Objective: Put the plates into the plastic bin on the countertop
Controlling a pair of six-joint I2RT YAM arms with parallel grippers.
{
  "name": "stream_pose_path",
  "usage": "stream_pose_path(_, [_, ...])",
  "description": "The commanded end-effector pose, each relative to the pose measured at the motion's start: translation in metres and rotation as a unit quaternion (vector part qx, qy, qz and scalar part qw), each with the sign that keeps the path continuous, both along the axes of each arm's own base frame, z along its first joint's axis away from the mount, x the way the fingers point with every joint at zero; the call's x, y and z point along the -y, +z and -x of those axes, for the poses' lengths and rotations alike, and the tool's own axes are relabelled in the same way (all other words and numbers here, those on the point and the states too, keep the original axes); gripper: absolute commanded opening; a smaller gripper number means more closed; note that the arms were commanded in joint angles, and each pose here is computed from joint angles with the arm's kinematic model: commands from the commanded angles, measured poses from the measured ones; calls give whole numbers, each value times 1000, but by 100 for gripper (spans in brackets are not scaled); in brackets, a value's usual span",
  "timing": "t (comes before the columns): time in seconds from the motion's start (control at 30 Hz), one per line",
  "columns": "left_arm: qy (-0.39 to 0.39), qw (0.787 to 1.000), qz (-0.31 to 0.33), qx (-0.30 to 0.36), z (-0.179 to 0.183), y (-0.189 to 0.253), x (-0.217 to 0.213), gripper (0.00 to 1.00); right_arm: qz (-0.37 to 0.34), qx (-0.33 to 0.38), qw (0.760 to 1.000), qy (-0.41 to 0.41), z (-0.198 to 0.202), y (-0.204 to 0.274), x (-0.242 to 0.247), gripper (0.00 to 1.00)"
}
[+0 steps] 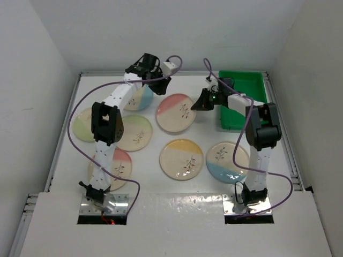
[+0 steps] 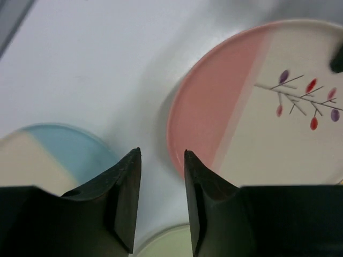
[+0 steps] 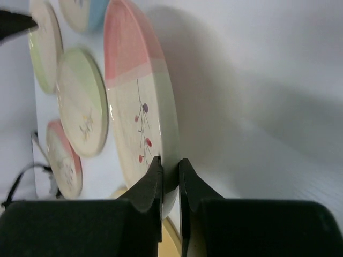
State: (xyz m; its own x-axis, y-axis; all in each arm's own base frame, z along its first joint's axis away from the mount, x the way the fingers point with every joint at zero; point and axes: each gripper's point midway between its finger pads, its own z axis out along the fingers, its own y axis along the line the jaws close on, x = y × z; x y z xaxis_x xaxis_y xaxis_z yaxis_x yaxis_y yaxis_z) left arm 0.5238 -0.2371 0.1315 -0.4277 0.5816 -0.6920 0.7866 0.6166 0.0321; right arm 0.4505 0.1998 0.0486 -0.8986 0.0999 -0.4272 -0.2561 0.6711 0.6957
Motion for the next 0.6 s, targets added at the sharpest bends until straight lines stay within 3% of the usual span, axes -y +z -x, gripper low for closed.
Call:
stream_pose_path(0.0, [45, 993, 47, 98, -23, 99, -30, 43, -82, 146, 981, -99, -52, 127, 23, 0])
stream_pose_path(0.03, [63, 992, 43, 103, -26, 104, -40, 46, -91, 178, 973, -118, -51, 160, 32, 0])
stream_pose_path(0.07, [68, 991, 40, 108, -28, 105, -41, 48, -82, 156, 970, -165, -48, 140, 54, 0])
stream_pose_path(0.13, [99, 987, 26, 121, -32, 115, -67, 49, -127, 201, 937, -256, -55, 188, 94, 0])
stream_pose_path(0.17, [102, 988, 20, 112, -31, 106, -69, 49, -126, 162, 932, -299, -43, 151, 117, 0])
stream_pose_path(0.23, [119, 987, 13, 108, -31, 102, -86, 49, -166, 211, 888, -374, -43, 187, 161, 0])
stream_pose_path(0.27, [119, 988, 11, 102, -27, 99, -87, 49, -162, 180, 883, -402, -30, 157, 170, 0])
stream_pose_path(0.3, [124, 987, 10, 101, -26, 100, -93, 49, -167, 202, 872, -414, -27, 168, 180, 0])
stream_pose_path(0.57, [136, 988, 4, 74, -20, 80, -104, 52, -158, 195, 737, -628, 10, 124, 304, 0])
